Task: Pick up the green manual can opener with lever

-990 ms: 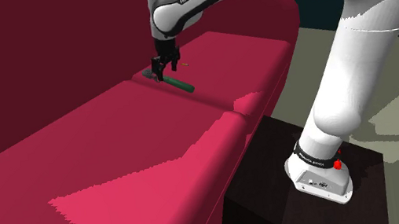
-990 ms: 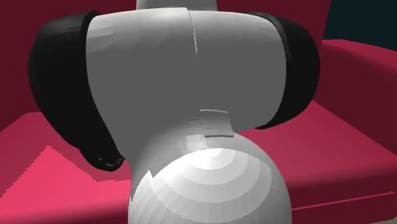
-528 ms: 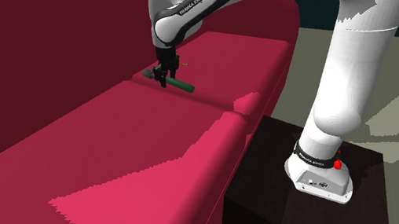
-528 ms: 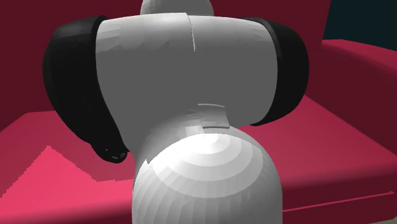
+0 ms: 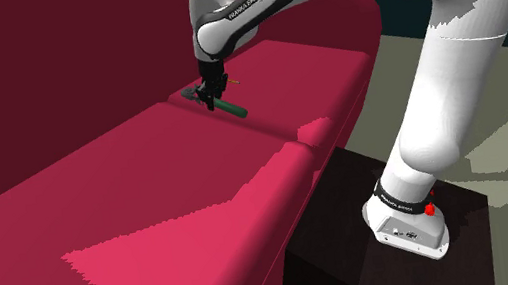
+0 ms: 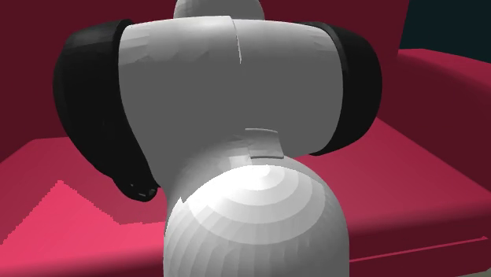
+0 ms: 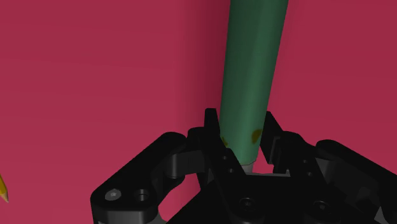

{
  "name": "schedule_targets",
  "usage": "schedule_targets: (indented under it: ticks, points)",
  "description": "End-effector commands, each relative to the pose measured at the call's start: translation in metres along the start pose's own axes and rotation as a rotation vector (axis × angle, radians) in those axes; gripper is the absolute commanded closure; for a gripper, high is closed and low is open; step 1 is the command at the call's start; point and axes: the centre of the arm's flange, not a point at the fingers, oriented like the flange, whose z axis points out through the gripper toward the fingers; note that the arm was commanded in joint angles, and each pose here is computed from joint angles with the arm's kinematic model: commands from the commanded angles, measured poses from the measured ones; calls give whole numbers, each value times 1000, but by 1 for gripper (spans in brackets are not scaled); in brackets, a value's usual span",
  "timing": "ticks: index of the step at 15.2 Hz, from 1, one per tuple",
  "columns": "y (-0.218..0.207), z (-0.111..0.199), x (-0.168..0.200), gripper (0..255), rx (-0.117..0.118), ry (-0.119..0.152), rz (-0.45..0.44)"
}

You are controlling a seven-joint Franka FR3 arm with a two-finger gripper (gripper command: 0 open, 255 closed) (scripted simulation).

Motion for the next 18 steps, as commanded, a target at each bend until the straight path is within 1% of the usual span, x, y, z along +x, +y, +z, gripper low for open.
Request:
schedule_targets:
  ticks: [1, 16, 18]
  points:
    - [0, 0, 0, 255, 0, -1, 0]
    - [2, -79, 9, 255, 0, -1, 0]
    - [2, -80, 9, 255, 0, -1, 0]
